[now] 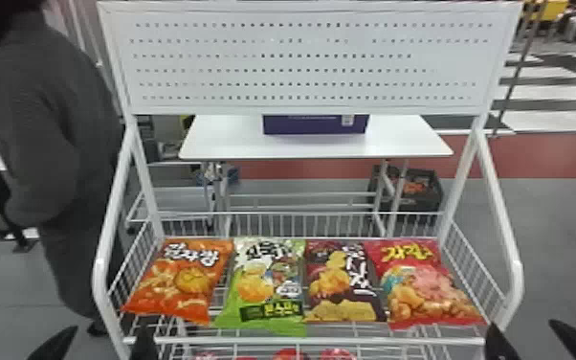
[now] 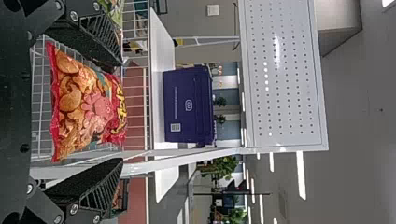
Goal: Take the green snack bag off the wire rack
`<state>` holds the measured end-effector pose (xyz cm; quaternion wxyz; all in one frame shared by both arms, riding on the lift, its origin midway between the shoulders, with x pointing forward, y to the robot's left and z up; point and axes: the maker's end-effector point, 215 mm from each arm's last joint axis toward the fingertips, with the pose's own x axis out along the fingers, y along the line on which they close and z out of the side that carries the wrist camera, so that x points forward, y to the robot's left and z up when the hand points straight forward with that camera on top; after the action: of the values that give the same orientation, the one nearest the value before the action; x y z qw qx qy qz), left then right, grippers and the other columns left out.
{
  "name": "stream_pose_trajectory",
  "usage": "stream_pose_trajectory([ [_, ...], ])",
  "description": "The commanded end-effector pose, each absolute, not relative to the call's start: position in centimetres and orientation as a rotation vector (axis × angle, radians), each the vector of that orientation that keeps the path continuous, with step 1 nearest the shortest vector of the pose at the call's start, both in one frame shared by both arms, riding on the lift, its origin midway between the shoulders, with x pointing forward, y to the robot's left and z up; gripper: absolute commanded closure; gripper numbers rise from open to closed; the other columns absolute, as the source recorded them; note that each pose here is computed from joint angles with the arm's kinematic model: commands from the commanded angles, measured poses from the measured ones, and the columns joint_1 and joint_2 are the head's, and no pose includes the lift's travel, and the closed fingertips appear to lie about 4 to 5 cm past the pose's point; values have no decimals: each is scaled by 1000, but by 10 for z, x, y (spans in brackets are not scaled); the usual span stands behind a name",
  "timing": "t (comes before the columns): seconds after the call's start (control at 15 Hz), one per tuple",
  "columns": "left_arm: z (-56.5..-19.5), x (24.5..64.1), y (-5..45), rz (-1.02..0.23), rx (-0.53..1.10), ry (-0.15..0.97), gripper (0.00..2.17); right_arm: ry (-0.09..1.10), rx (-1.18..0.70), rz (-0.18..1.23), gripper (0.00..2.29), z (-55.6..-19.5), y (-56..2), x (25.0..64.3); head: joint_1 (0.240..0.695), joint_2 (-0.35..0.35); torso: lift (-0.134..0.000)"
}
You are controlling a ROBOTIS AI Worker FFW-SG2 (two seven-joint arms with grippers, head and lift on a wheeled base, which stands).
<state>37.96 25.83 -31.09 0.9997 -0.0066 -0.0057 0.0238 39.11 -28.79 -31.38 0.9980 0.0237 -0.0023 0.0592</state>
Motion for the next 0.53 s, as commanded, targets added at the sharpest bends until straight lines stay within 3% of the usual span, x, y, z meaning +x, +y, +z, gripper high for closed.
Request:
stream_pose_trajectory([
  [0.0, -312, 380, 257, 41, -11, -10, 137, -5, 47, 118, 167, -314, -288, 391, 499, 0, 0],
  [0.47, -312, 380, 257, 36, -9, -10, 137, -6, 47, 118, 167, -313, -288, 392, 499, 0, 0],
])
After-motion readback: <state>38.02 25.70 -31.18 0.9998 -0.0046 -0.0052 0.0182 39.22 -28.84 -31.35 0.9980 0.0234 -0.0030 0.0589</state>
